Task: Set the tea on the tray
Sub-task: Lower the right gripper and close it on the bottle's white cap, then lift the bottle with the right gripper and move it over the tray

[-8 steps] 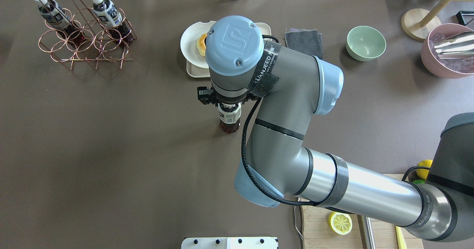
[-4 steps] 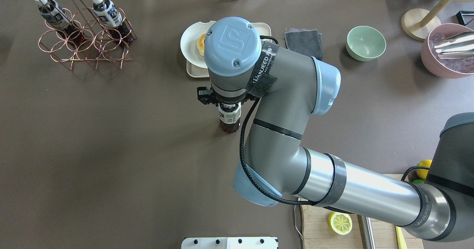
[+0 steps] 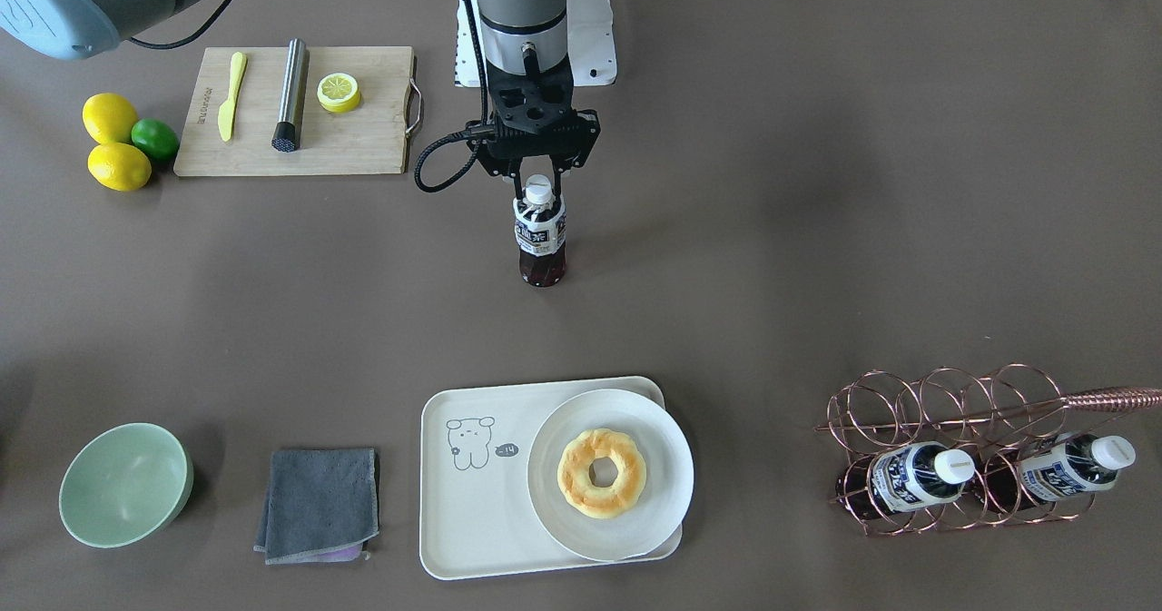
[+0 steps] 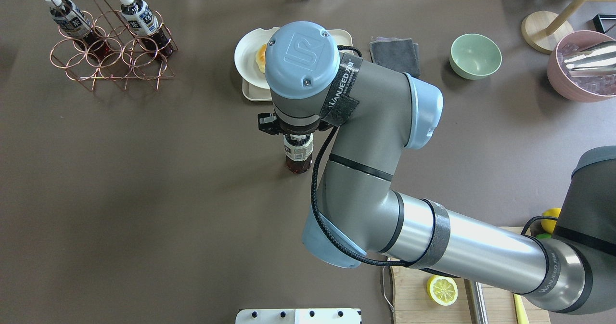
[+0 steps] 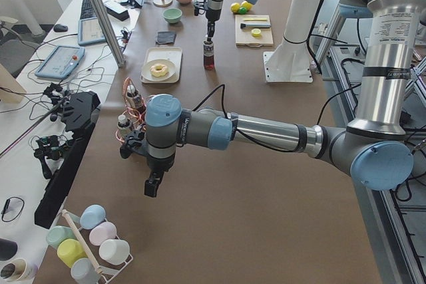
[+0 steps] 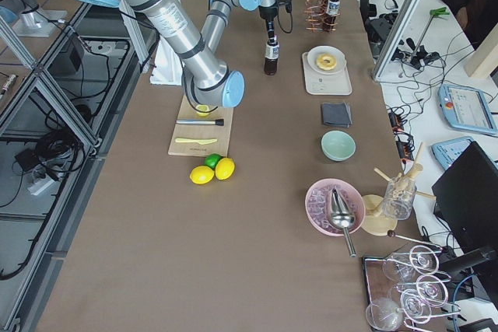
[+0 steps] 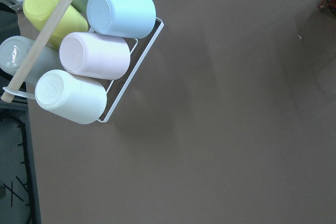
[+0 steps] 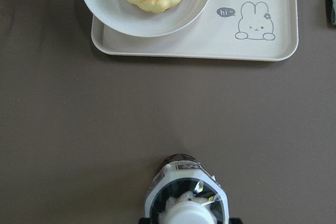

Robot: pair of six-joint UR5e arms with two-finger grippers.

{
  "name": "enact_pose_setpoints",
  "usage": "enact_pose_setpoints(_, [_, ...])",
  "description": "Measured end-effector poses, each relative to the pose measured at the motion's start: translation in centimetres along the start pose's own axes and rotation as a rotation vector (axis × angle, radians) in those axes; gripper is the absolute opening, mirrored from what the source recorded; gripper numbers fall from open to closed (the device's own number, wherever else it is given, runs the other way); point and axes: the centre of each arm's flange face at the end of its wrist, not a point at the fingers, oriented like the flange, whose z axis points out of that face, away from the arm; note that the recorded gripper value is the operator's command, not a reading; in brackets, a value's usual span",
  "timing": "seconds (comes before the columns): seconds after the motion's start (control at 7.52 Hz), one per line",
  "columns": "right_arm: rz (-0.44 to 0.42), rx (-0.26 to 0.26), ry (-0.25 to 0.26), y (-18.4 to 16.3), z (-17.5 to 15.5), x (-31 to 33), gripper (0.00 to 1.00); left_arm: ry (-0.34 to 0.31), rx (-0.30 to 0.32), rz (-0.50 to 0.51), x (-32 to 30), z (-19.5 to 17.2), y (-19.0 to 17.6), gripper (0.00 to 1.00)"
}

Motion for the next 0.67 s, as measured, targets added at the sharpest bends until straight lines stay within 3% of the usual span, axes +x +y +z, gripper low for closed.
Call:
enact_pose_setpoints(0.4, [0.005,0.011,-0.020,-0.9,-1.8,-0.5,0.00,0.000,-0.003,-0.002,-0.1,0.1,0.0,0.98])
enact_pose_setpoints(0.67, [0.033,0.011,-0.015,-3.0,-4.9,-0.6,0.00,0.002,-0.005,-0.004,-0.2,0.3,0.0,0.98])
